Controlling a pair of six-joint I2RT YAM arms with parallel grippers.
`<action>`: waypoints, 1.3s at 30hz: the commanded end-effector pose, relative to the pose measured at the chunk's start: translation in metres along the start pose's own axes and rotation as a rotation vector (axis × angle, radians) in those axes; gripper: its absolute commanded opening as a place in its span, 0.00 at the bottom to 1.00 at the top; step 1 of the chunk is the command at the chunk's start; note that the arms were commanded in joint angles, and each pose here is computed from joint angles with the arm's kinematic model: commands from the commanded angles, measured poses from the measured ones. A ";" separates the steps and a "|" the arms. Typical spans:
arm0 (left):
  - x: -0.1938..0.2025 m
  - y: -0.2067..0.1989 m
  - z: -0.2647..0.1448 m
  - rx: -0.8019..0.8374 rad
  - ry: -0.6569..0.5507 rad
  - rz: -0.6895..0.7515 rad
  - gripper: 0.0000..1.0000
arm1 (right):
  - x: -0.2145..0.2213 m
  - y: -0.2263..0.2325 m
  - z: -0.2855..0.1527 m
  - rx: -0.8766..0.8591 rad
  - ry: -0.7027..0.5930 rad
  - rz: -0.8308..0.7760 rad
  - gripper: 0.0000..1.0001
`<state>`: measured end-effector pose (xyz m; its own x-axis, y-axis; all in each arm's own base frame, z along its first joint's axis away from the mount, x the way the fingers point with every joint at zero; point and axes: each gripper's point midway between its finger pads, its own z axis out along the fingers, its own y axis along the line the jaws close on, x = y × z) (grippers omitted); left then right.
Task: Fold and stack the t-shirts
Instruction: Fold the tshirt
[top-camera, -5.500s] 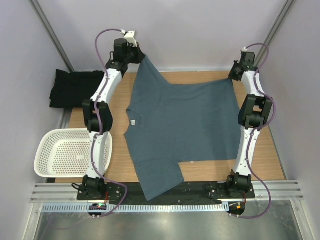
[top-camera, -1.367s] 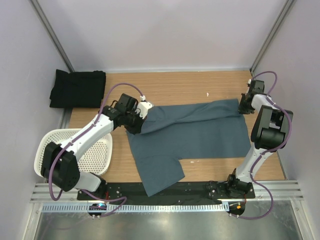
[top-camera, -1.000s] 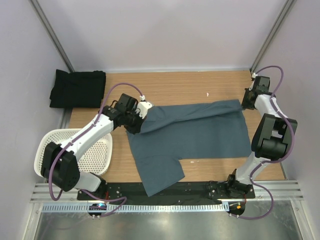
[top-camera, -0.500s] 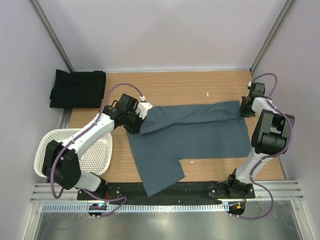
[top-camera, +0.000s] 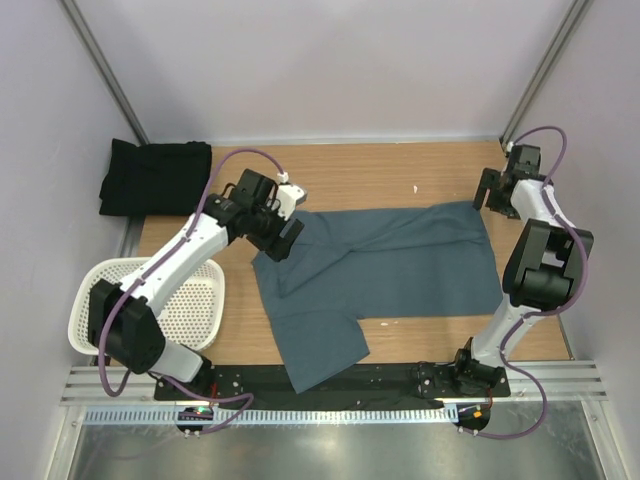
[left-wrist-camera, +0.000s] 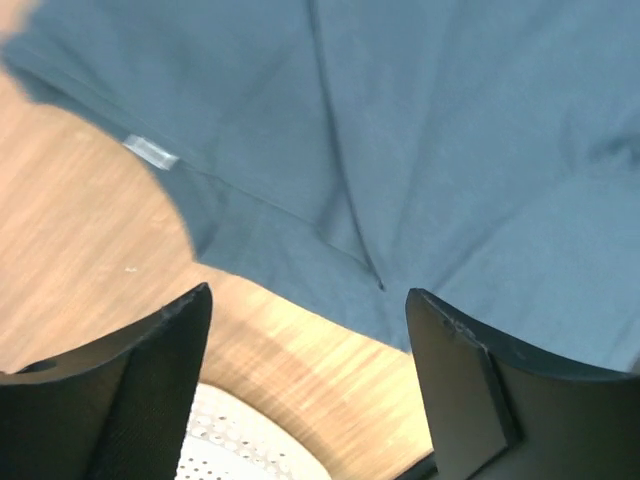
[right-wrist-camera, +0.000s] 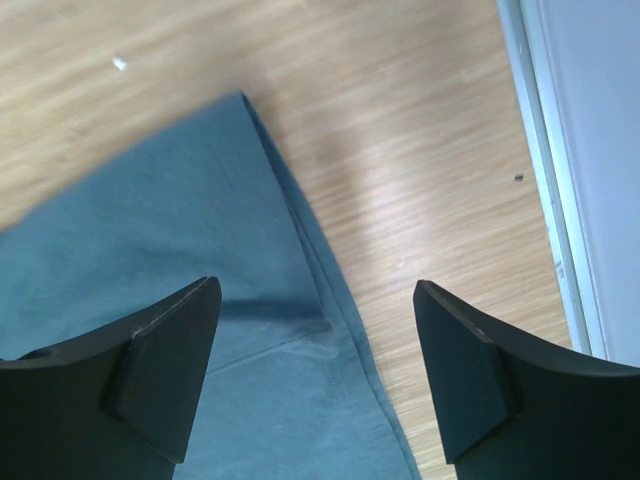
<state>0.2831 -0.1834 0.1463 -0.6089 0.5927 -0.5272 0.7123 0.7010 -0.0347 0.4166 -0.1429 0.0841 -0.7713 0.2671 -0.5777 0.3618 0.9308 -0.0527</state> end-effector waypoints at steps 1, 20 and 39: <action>-0.031 0.023 -0.022 -0.146 -0.107 -0.058 0.81 | -0.041 0.007 -0.030 -0.054 -0.088 0.031 0.85; -0.064 -0.002 0.085 -0.031 -0.203 -0.599 0.67 | -0.002 0.241 -0.062 -0.472 -0.111 -0.074 0.94; -0.066 -0.006 0.151 0.042 -0.263 -0.557 0.52 | 0.038 0.285 -0.048 -0.452 -0.028 -0.048 0.93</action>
<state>0.3678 -0.2739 0.0362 -0.8254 0.0573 -0.5616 0.2902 0.8964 -0.3350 0.4475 0.1456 0.0654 -0.8111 0.1850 -0.5549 0.0351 0.9624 0.2695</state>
